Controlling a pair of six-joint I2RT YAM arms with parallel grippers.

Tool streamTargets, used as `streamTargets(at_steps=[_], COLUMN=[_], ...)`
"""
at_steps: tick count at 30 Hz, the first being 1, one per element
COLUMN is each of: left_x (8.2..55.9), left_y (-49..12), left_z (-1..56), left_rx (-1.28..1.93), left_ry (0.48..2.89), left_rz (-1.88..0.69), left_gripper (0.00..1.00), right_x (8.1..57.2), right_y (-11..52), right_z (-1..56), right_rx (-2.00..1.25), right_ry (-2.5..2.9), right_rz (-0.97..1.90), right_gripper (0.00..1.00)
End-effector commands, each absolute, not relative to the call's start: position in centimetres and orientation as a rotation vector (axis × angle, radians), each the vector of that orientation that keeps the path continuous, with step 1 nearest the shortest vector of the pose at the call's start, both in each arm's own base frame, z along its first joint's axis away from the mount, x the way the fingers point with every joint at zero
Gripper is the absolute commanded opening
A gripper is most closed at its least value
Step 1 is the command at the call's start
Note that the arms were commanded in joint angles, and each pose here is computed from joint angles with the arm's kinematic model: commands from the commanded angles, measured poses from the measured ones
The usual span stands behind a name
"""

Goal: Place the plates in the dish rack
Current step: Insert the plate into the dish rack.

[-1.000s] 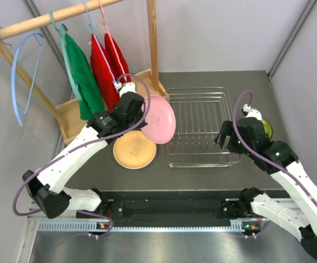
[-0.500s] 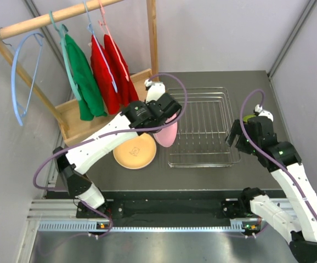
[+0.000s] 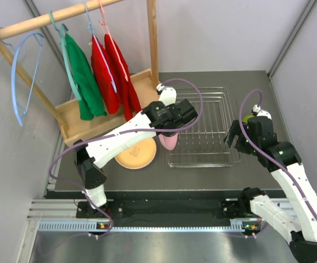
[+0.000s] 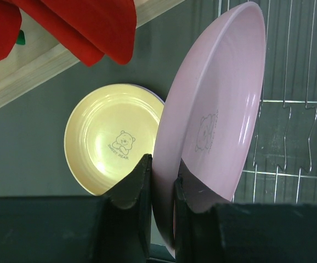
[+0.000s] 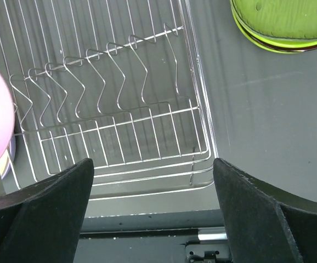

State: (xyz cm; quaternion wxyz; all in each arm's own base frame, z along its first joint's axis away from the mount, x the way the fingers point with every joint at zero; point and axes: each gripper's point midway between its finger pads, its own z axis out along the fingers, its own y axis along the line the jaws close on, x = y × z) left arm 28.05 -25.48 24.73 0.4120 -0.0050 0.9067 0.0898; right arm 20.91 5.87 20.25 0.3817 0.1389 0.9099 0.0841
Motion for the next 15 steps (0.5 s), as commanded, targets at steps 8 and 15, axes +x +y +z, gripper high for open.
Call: streamTargets(at_steps=[8,15], left_x=[27.4,27.4], left_y=[-25.9,-26.9], left_z=[24.0,22.2], left_rx=[-0.058,-0.043], left_ry=[2.254,2.276], left_rz=[0.312,0.342], left_gripper=[0.0,0.0], right_x=[21.3,21.3], right_y=[6.1,6.5], right_z=[22.0,22.0], right_rx=[0.324,0.321], right_ry=[2.264,2.266], right_rz=[0.256,0.278], right_gripper=[0.89,0.89])
